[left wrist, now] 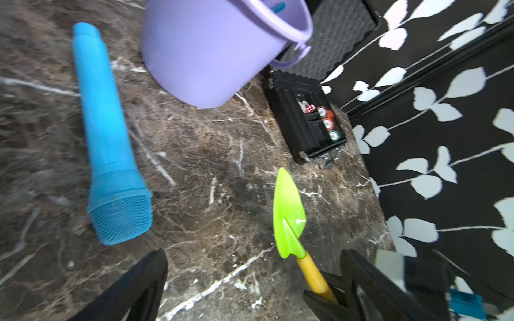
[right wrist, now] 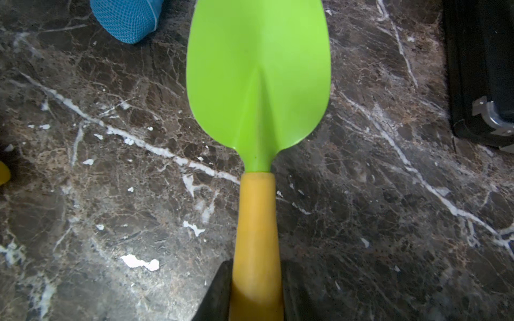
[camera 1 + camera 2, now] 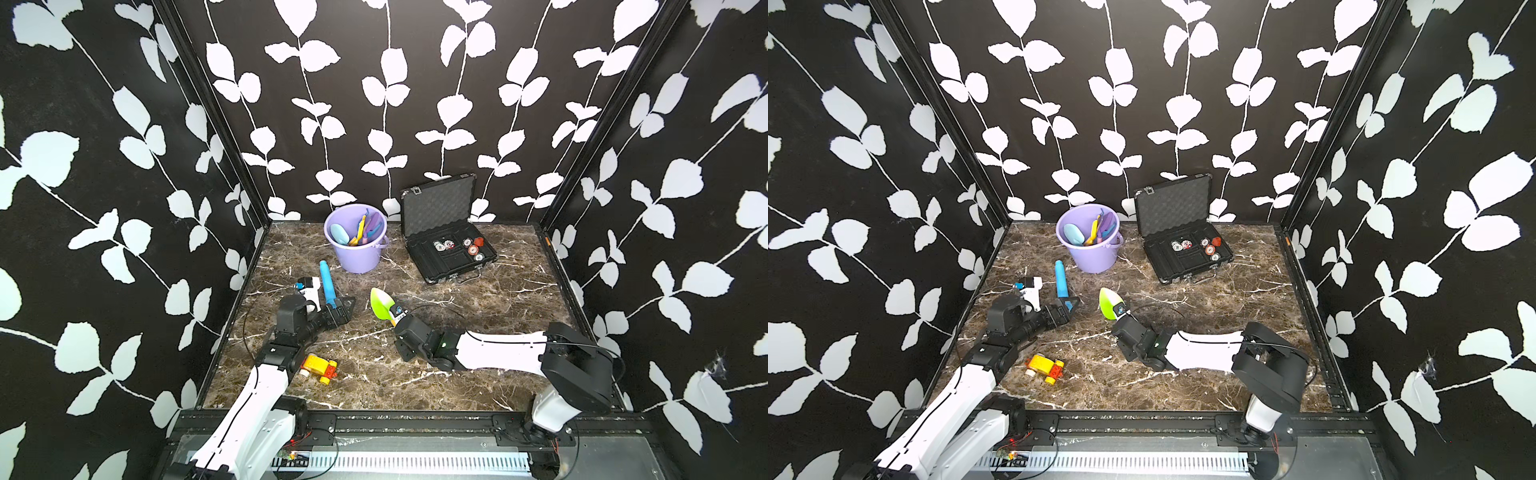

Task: Organize the gardening tools
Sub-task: Pick up the gardening tool from the center of the board.

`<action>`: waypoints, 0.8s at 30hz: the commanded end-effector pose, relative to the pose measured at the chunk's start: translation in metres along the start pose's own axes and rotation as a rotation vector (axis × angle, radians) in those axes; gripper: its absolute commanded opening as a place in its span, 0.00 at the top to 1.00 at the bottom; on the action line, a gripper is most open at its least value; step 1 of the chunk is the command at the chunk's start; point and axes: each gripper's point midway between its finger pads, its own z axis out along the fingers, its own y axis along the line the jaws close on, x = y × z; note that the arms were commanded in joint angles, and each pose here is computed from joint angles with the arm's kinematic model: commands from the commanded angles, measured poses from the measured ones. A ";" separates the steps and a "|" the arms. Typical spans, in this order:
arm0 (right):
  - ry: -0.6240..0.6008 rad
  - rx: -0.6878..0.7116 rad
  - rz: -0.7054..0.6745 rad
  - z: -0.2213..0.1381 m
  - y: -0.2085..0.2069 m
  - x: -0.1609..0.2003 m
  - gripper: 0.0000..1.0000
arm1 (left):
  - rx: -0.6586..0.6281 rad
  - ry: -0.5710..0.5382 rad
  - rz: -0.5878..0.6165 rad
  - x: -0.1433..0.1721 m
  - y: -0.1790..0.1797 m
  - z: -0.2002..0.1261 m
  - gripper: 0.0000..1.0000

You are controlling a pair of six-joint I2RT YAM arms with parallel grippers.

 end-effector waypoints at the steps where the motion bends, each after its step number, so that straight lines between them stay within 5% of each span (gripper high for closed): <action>1: -0.128 -0.028 0.013 -0.020 0.004 -0.030 1.00 | 0.096 -0.005 0.076 -0.015 -0.029 -0.002 0.01; 10: -0.241 -0.054 -0.010 -0.041 0.012 -0.045 1.00 | 0.131 0.215 0.252 0.003 -0.065 0.043 0.01; 18: -0.283 -0.024 -0.016 -0.049 0.014 -0.056 1.00 | 0.208 0.278 0.285 -0.004 -0.083 0.069 0.02; 21: -0.286 -0.010 -0.024 -0.050 0.016 -0.062 1.00 | 0.227 0.308 0.303 -0.002 -0.085 0.074 0.09; 24: -0.283 0.002 -0.033 -0.050 0.017 -0.067 1.00 | 0.246 0.323 0.311 0.001 -0.087 0.076 0.29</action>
